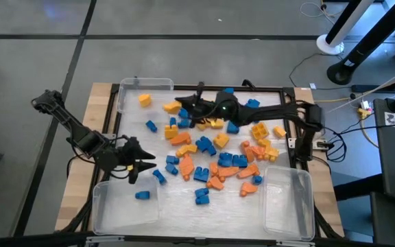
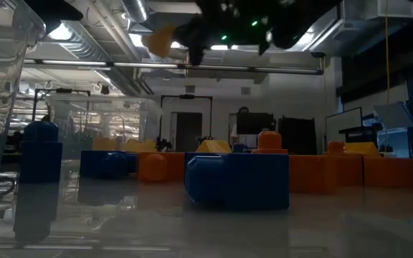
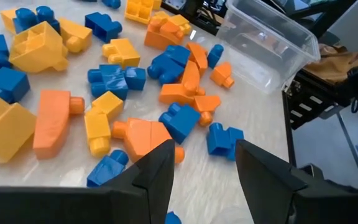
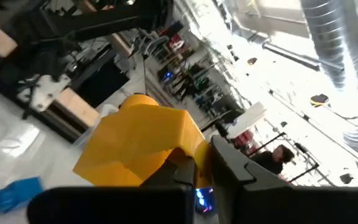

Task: Sort blocks
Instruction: Put the yellow game piece into the top transparent bin

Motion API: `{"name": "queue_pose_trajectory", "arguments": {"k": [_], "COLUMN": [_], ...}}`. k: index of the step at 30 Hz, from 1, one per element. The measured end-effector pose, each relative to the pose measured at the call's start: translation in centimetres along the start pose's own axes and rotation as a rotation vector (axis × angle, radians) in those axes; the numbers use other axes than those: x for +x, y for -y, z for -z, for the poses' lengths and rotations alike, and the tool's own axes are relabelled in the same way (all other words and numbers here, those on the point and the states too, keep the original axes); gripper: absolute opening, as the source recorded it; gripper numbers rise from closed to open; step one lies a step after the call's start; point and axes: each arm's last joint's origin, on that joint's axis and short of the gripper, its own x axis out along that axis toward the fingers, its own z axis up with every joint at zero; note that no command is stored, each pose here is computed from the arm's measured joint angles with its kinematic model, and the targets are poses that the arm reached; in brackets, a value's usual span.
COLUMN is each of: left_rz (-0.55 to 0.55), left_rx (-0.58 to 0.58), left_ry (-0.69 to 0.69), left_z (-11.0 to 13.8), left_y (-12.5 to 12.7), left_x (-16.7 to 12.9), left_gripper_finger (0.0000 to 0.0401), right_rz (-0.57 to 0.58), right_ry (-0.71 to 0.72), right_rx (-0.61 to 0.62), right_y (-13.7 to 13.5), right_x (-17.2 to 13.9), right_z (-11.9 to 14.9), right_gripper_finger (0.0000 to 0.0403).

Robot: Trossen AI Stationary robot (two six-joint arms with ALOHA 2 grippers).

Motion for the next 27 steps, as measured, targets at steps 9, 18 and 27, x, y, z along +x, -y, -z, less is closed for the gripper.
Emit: {"name": "queue_pose_trajectory", "arguments": {"k": [9, 18, 27], "left_rz": [-0.021, -0.02, -0.019], "left_rx": [-0.013, 0.01, -0.014], "left_ry": [0.007, 0.0, 0.001], "left_z": [-0.2, -0.1, -0.1], "left_y": [-0.3, -0.3, -0.3], "left_x": [0.2, 0.2, 0.2], "left_gripper_finger": [0.0159, 0.0159, 0.0159], "right_rz": [-0.031, -0.039, -0.038], "right_ry": [-0.033, -0.123, -0.156], "right_rx": [-0.005, -0.003, -0.004], "right_y": [-0.3, 0.0, -0.1], "right_x": [5.7, 7.8, 7.7], "right_z": [4.2, 5.3, 5.5], "right_gripper_finger": [0.003, 0.0031, 0.0069]}}
